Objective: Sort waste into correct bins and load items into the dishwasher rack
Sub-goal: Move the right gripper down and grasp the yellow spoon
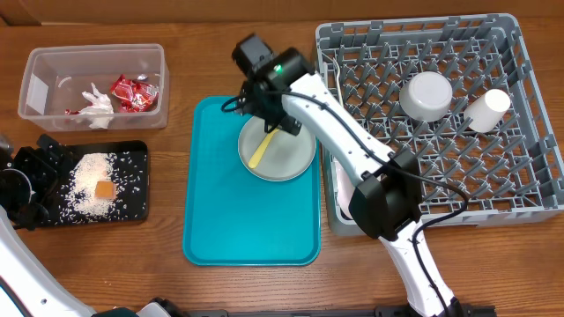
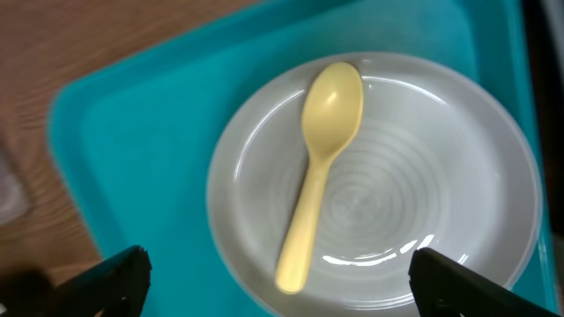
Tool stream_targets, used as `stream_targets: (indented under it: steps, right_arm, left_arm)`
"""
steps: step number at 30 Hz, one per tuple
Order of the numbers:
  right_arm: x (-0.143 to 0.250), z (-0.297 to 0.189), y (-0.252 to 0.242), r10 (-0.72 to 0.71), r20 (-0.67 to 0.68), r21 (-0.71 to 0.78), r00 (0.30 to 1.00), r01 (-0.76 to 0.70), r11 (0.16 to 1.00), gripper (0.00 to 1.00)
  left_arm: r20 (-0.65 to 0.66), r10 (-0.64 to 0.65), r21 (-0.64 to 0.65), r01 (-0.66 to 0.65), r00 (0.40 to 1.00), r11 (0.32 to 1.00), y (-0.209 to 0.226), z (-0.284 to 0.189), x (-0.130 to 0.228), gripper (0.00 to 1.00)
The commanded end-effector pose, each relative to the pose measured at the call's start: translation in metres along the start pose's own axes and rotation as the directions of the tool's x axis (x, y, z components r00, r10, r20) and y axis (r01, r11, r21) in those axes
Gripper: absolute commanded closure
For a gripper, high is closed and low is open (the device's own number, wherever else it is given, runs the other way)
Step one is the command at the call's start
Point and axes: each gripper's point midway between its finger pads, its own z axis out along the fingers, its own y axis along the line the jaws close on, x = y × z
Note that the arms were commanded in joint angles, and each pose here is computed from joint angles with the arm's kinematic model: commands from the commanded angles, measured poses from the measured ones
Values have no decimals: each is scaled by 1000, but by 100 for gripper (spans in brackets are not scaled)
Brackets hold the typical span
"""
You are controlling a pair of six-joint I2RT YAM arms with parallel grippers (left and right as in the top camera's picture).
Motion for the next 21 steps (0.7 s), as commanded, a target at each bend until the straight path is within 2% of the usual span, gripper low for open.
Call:
stream_targets:
  steps: [1, 9, 18, 21]
  right_arm:
    - [2, 21, -14, 70, 6, 45, 998, -70, 997, 4]
    - [18, 62, -35, 100, -44, 96, 994, -96, 991, 14]
    - [26, 77, -32, 98, -74, 86, 992, -92, 992, 18]
    - [32, 88, -35, 100, -98, 100, 990, -90, 991, 27]
  left_arm:
    - [-11, 29, 18, -29, 1000, 999, -4, 2, 3, 0]
    - [-11, 29, 18, -29, 1000, 999, -4, 2, 3, 0]
    - [-11, 29, 18, -29, 1000, 999, -4, 2, 3, 0]
    - [-11, 29, 18, -29, 1000, 999, -4, 2, 3, 0]
